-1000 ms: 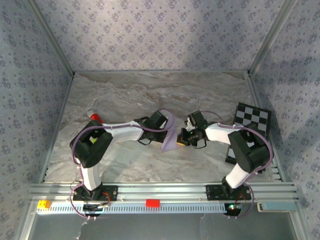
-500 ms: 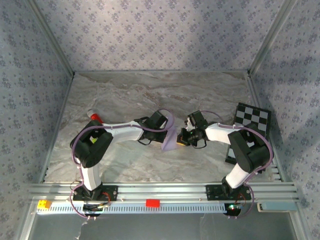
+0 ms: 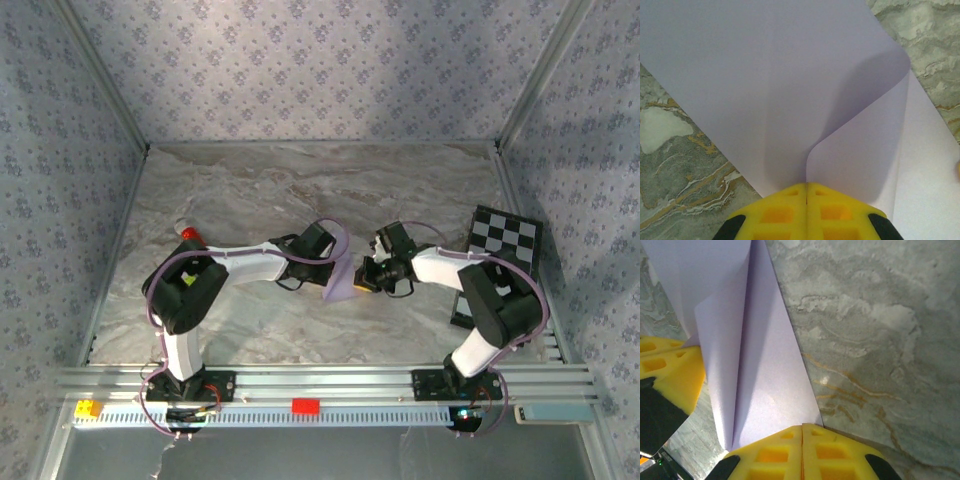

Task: Fold a paper plane with a square sheet of paper (pick it up from the middle)
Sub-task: Fold the triangle a second time at the center of the table.

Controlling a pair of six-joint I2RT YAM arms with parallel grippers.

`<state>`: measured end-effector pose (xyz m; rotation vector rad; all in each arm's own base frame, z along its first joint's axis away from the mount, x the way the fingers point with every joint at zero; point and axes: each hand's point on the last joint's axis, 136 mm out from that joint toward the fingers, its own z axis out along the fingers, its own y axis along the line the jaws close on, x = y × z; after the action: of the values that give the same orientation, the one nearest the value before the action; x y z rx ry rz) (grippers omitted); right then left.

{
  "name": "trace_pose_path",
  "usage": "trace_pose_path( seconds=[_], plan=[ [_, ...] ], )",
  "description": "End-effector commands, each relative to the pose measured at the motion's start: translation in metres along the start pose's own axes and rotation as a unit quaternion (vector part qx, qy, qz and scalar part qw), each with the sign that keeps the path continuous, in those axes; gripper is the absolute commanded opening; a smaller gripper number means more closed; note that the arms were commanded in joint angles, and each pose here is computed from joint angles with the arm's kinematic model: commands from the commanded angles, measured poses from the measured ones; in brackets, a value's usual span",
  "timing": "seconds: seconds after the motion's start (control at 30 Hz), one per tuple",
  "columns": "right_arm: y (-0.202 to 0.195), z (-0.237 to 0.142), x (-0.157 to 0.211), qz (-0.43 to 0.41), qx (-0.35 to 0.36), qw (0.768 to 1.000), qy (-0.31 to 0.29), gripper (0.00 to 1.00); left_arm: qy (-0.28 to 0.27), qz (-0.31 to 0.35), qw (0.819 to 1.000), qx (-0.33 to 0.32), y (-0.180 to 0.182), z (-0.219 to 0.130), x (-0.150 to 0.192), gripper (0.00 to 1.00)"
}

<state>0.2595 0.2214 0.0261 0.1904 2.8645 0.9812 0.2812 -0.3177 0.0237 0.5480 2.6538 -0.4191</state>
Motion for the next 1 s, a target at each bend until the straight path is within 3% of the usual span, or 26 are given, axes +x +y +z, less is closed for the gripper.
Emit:
trace_pose_path(
  seconds=[0.0, 0.1, 0.33, 0.63, 0.97],
  plan=[
    [0.017, -0.018, -0.008, -0.007, -0.028, 0.999, -0.028, 0.07, 0.016, -0.002, 1.0, -0.007, 0.005, 0.005, 0.011, 0.0],
    [0.04, -0.023, -0.013, -0.015, -0.079, 0.996, -0.033, 0.0, 0.015, -0.004, 1.0, -0.003, 0.004, 0.005, 0.011, 0.0],
    [0.066, -0.009, -0.017, -0.007, -0.128, 0.992, -0.018, 0.0, 0.016, -0.003, 1.0, -0.001, 0.003, 0.007, 0.011, 0.0],
    [0.075, 0.012, -0.022, -0.001, -0.13, 0.992, -0.006, 0.0, 0.018, -0.001, 1.0, -0.002, 0.004, 0.006, 0.012, 0.0],
    [0.056, 0.035, -0.018, 0.017, -0.104, 0.994, 0.016, 0.0, 0.021, -0.001, 1.0, -0.002, 0.004, 0.008, 0.014, 0.0]
  ],
)
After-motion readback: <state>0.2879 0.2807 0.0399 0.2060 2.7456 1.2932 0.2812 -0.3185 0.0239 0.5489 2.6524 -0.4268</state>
